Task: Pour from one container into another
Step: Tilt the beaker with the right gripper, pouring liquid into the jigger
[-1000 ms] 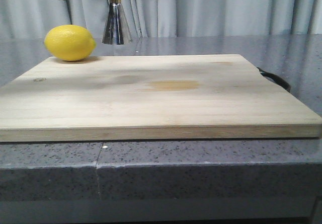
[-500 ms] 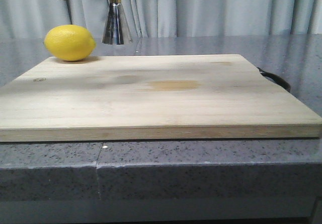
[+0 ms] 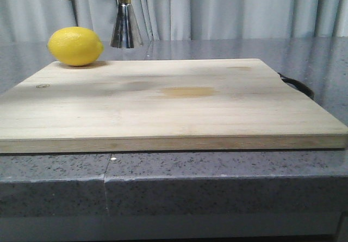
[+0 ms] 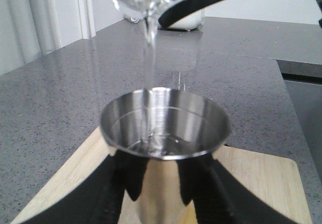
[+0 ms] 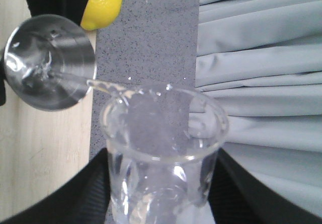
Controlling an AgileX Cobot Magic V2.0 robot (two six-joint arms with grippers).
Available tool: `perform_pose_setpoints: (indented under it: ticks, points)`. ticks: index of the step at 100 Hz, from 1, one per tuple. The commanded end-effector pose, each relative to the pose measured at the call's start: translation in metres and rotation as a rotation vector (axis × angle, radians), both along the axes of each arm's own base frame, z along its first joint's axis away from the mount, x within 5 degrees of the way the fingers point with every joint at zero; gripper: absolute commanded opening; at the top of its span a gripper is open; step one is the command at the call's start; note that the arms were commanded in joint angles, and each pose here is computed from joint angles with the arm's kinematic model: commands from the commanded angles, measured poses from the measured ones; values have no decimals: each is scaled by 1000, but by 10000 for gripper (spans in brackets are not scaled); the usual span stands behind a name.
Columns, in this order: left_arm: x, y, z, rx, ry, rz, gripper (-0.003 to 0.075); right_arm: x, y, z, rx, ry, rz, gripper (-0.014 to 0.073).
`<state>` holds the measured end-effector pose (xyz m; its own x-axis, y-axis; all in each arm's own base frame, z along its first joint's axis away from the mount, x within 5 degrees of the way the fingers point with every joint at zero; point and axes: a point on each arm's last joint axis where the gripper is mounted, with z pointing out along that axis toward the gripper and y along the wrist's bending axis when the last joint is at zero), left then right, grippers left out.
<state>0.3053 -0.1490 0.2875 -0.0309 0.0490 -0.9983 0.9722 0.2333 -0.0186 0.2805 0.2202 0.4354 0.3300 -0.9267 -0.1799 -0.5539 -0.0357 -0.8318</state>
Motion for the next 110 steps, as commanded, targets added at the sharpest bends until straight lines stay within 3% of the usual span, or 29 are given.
perform_pose_setpoints:
  ticks: [1, 110]
  points:
    - [-12, -3, 33, -143, -63, -64, 241, -9, -7, 32, 61, -146, 26, 349]
    - [-12, -3, 33, -143, -63, -64, 241, -7, -8, 35, 4, -211, 53, 349]
